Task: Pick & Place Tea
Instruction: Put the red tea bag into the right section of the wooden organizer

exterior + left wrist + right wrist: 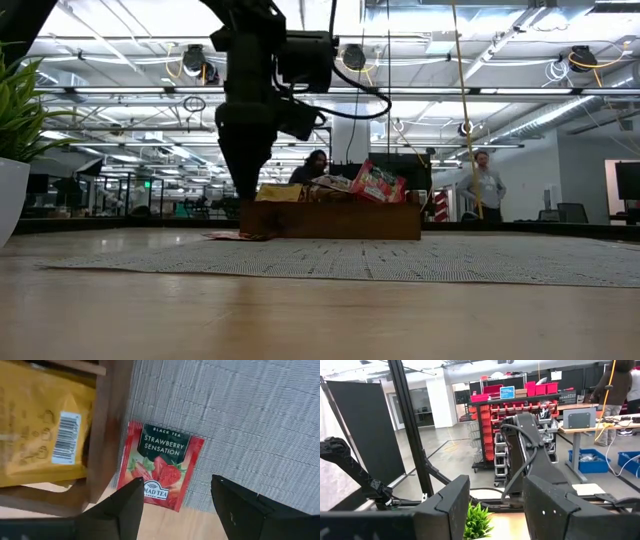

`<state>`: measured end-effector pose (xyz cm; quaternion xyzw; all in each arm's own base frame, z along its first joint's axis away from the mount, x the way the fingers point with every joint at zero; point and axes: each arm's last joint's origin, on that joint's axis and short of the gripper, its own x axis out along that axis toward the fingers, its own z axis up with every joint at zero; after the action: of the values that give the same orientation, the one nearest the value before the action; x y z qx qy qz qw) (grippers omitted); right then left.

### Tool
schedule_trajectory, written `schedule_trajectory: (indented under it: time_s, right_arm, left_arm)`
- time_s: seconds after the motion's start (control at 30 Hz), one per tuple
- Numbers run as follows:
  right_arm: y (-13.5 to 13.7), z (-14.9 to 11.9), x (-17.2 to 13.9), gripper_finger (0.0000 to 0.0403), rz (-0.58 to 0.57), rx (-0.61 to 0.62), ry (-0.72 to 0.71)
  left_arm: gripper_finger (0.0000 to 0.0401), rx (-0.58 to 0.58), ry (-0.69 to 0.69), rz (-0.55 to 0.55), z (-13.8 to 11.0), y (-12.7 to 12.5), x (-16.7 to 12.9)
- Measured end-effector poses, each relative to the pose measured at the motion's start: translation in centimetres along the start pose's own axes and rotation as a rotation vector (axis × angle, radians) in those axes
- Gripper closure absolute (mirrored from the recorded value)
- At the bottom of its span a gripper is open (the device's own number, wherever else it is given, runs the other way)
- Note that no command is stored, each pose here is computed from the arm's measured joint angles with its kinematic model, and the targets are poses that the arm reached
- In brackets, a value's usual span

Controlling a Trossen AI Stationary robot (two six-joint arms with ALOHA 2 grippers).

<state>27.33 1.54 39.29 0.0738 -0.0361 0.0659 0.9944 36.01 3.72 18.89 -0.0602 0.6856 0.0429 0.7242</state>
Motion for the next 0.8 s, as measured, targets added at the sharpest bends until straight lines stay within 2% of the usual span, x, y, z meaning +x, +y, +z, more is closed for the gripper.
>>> schedule_trajectory:
  time_s: [0.37, 0.6, 0.8]
  right_arm:
    - [0.1, 0.4, -0.4, 0.0232, 0.003, -0.034, -0.014]
    - [0.1, 0.4, -0.5, 0.0232, 0.003, -0.033, -0.015]
    - [0.1, 0.4, -0.5, 0.0232, 0.003, -0.032, -0.015]
  left_arm:
    - [0.0171, -0.111, 0.020, -0.028, -1.5, 0.4, 4.0]
    - [0.0171, -0.137, -0.058, -0.025, -1.1, 0.7, 4.5]
    - [0.0171, -0.181, -0.077, 0.050, -1.0, 1.0, 4.5]
